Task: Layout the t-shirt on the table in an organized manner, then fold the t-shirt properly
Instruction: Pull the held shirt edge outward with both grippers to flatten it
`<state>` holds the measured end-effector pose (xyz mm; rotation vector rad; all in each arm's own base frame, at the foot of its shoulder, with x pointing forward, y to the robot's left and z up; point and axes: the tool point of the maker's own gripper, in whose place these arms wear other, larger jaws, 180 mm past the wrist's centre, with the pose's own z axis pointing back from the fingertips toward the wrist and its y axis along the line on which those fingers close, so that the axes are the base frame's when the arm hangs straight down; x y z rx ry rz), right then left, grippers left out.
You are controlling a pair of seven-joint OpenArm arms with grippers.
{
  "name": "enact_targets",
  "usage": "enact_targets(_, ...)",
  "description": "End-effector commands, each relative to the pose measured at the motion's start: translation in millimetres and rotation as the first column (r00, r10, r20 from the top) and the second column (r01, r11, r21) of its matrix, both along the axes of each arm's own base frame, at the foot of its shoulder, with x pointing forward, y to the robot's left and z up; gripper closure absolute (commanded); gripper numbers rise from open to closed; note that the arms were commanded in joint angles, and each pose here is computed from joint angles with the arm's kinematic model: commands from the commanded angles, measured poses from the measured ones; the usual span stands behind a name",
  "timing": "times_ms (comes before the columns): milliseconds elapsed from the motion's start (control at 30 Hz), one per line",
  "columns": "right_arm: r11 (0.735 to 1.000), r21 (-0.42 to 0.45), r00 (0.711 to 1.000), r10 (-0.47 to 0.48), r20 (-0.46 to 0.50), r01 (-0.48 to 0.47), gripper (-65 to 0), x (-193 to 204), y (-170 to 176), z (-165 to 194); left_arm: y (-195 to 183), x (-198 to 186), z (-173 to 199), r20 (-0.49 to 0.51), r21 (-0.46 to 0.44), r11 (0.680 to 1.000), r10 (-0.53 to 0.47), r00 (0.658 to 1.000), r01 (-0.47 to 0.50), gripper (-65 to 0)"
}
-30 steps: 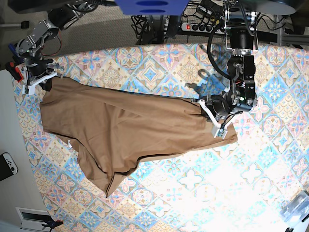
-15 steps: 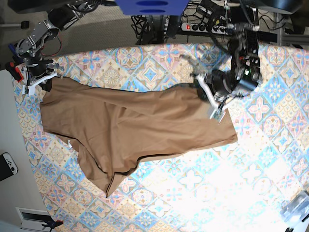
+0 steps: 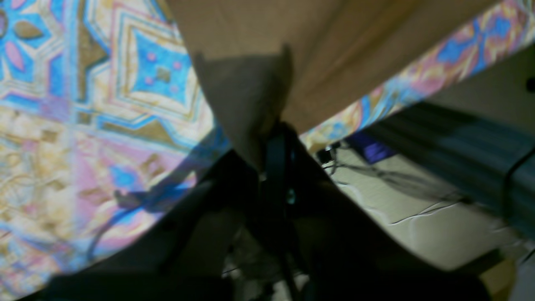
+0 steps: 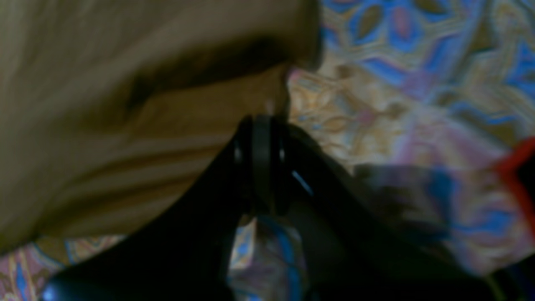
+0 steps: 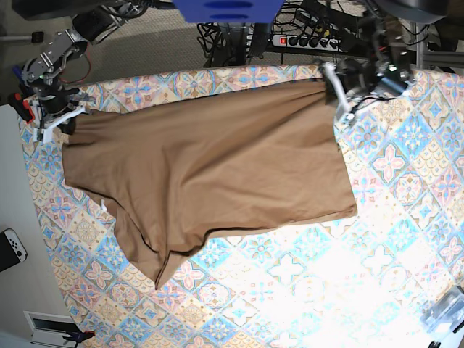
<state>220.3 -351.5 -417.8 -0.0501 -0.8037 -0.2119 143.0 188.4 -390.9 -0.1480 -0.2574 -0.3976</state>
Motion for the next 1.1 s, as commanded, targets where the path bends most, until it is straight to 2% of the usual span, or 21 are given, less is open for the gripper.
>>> enact_targets(0,0.999,-0.047,0.998,-0.003,0.065,0.006,0.0,9,-12,22,15,0,5,0.007,0.058,0.998,-0.015,1.0,0.014,0.0)
enact_targets(200,0.994,-0.107,0.999,0.015,0.032,-0.011,0.0,-12,-14,29,34,-4,8,-0.009,0.118,0.992,-0.052,0.999,0.052,0.0)
enact_targets(367,0.998,-0.041,0.999,0.045,-0.018,-0.045,0.0,-31,24,5,43,1,12,-0.001,0.144,0.988,-0.061,0.998,0.06,0.0)
enact_targets(500,0.998,-0.038,0.998,0.05,-0.039,-0.052,0.0,-42,29,0,47,-2,9,-0.016,0.182,0.981,-0.06,0.998,0.062,0.0)
enact_targets(633,0.998,-0.037,0.998,0.05,-0.045,-0.052,0.0,-43,29,0,58,-3,6,-0.026,0.262,0.964,-0.03,0.999,0.036,0.0)
enact_targets(767,0.998,-0.036,0.998,0.05,-0.048,-0.052,0.0,-44,29,-1,74,-12,3,-0.055,0.383,0.924,0.015,0.998,0.007,0.0)
enact_targets(800,0.998,-0.038,0.998,0.051,-0.046,-0.052,-1.2,-44,29,0,78,-16,2,-0.067,0.413,0.911,0.016,0.998,0.013,0.0)
enact_targets(833,0.998,-0.038,0.998,0.051,-0.044,-0.052,-5.0,-43,29,0,77,-17,1,-0.08,0.433,0.901,-0.003,0.997,0.038,0.0)
enact_targets(933,0.998,-0.039,0.998,0.049,-0.038,-0.051,-15.8,-42,28,1,71,-26,-4,-0.153,0.471,0.863,-0.124,0.98,0.183,0.0)
enact_targets(1067,0.998,-0.047,0.998,0.051,-0.032,-0.052,-25.5,-40,27,4,64,-27,-7,-0.154,0.465,0.867,-0.119,0.981,0.179,0.0)
